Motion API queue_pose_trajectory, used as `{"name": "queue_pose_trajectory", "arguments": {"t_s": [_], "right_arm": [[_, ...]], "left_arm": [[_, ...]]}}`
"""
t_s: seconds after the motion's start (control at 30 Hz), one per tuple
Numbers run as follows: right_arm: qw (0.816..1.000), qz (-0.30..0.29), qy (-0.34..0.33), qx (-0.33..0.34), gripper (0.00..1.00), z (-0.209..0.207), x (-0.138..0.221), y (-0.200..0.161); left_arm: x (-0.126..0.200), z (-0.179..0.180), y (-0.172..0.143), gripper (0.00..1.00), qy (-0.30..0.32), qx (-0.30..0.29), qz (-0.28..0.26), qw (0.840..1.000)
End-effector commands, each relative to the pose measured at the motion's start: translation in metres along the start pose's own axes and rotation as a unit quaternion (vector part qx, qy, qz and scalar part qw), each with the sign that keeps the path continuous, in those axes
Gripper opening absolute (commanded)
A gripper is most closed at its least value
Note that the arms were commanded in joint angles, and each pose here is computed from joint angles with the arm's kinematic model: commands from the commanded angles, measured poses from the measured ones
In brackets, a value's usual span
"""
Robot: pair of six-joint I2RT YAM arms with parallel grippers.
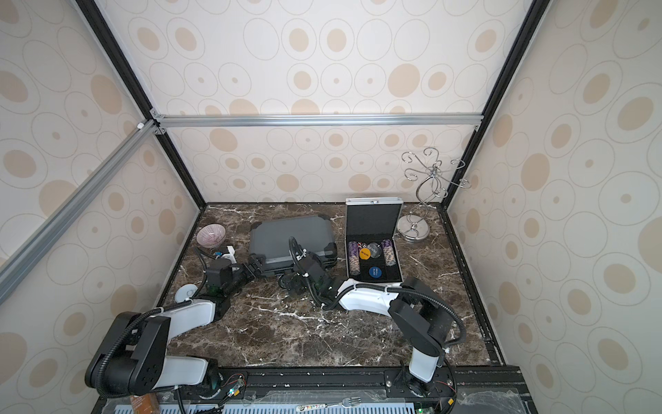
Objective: Open the poker set cases
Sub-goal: Open the fastener on the poker set case, then open the case lid on the poker set case.
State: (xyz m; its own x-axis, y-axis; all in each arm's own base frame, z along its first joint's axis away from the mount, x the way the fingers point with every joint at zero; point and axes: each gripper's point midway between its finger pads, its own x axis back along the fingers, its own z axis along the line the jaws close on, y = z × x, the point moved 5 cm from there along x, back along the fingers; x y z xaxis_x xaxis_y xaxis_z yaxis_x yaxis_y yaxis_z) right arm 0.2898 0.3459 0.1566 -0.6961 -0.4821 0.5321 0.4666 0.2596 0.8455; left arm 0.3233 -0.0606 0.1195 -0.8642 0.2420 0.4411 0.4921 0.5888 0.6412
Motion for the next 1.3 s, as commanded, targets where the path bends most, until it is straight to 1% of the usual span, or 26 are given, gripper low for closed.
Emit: {"name": "queue_pose_trajectory", "arguments": {"t_s": [0.0, 0.17, 0.33, 0.5, 0.67, 0.77, 0.93, 1.0, 1.17, 1.27], "right_arm": [[0.999, -0.023, -0.046, 0.003, 0.99, -0.016, 0.011, 0.021], [0.997, -0.035, -0.073, -0.002, 0.99, -0.03, 0.017, 0.031], [0.996, -0.029, -0.079, -0.033, 0.99, -0.049, 0.019, 0.034], [0.995, -0.04, -0.045, -0.08, 0.99, -0.063, 0.018, 0.03], [0.992, -0.037, -0.055, -0.109, 0.99, -0.08, 0.02, 0.026], [0.99, -0.039, -0.048, -0.13, 0.99, -0.089, 0.021, 0.023], [0.977, -0.045, -0.028, -0.207, 0.99, -0.112, 0.019, 0.012], [0.972, -0.048, -0.014, -0.228, 0.99, -0.116, 0.019, 0.008], [0.968, -0.047, 0.009, -0.247, 0.98, -0.118, 0.017, 0.006], [0.96, -0.043, 0.036, -0.275, 0.99, -0.12, 0.01, 0.004]], "left_arm": [[0.004, 0.009, -0.013, 0.98, 0.013, -0.018, 0.03, 0.999], [0.006, 0.002, -0.008, 1.0, 0.0, -0.03, 0.026, 0.999], [0.006, -0.007, -0.002, 1.0, -0.023, -0.032, 0.02, 0.999], [0.005, -0.018, 0.004, 1.0, -0.049, -0.026, 0.015, 0.998], [0.007, -0.028, 0.012, 1.0, -0.068, -0.02, 0.008, 0.997], [0.01, -0.034, 0.017, 1.0, -0.08, -0.019, -0.002, 0.997], [0.014, -0.041, 0.024, 1.0, -0.093, -0.018, -0.016, 0.995], [0.015, -0.043, 0.026, 1.0, -0.097, -0.021, -0.02, 0.995], [0.014, -0.049, 0.029, 1.0, -0.115, -0.024, -0.019, 0.993], [0.015, -0.054, 0.033, 1.0, -0.122, -0.025, -0.026, 0.992]]}}
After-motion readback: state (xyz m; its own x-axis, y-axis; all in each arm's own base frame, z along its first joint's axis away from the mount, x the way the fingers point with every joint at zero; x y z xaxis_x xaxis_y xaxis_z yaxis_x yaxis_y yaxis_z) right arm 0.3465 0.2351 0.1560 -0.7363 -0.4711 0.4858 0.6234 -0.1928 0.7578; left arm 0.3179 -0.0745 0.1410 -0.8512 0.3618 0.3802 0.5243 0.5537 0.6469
